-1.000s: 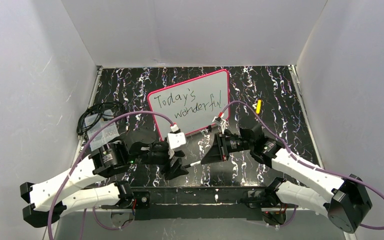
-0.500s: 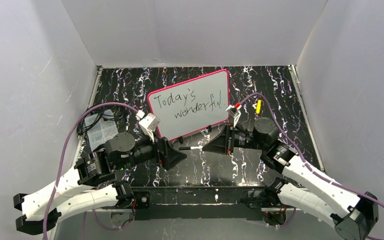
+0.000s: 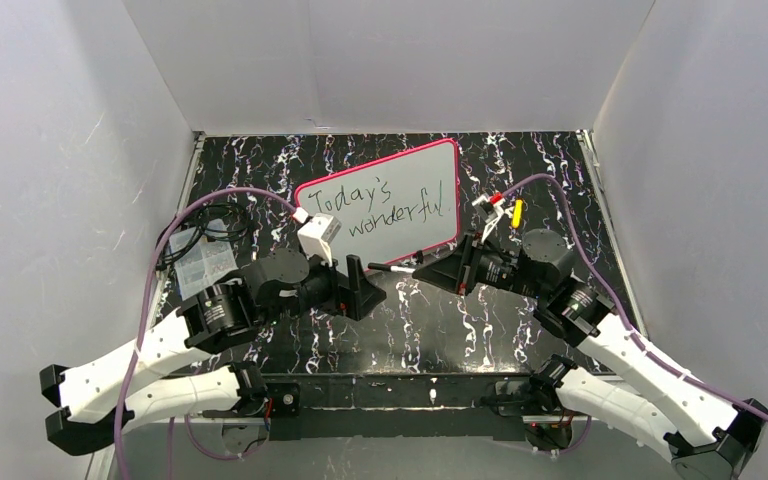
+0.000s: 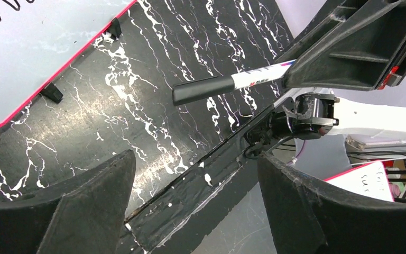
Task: Write a sentence on the whiteboard
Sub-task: Close the whiteboard marker at the center of the board.
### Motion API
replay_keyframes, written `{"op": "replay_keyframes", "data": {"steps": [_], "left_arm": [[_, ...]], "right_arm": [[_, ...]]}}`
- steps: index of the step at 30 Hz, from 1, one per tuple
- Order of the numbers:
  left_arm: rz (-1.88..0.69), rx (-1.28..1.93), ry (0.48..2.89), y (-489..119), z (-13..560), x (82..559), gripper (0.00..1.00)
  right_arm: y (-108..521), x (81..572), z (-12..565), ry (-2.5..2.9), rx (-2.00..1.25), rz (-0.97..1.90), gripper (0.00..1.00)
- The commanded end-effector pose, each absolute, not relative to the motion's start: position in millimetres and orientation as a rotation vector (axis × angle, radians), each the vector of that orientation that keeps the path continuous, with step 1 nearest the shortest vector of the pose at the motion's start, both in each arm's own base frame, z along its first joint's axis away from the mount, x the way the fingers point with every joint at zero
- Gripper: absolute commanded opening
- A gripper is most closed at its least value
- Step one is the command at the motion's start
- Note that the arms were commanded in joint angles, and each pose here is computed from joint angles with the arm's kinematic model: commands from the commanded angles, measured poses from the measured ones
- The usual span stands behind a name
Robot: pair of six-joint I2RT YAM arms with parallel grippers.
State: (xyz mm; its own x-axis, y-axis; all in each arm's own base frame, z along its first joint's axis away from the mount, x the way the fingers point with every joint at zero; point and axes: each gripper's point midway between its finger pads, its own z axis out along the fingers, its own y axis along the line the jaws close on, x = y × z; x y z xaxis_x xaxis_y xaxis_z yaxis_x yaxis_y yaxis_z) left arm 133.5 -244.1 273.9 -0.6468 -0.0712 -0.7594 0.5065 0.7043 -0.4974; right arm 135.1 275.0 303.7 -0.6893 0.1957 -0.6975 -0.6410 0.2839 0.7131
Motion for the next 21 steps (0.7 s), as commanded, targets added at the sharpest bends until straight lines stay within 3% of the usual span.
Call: {"op": "replay_keyframes", "data": {"steps": [1,7,12,21], "left_arm": [[-0.903,0.295,2.054,-246,291,145,0.8],[-0.894,0.313,2.054,-243,286,154,0.75],[-1.152,0.391,1.985,-249,303,143,0.79],[-1.339,0.622,1.906,-250,319,102,0.62]], "right_arm": [[274,140,315,1.81,-0.411,1.453,0.01],[278,129,315,1.808,-0.474,1.506,0.01],[282,116,321,1.794,-0.54,1.582,0.01],[284,100,341,1.714,-0.568,1.726,0.01]]}}
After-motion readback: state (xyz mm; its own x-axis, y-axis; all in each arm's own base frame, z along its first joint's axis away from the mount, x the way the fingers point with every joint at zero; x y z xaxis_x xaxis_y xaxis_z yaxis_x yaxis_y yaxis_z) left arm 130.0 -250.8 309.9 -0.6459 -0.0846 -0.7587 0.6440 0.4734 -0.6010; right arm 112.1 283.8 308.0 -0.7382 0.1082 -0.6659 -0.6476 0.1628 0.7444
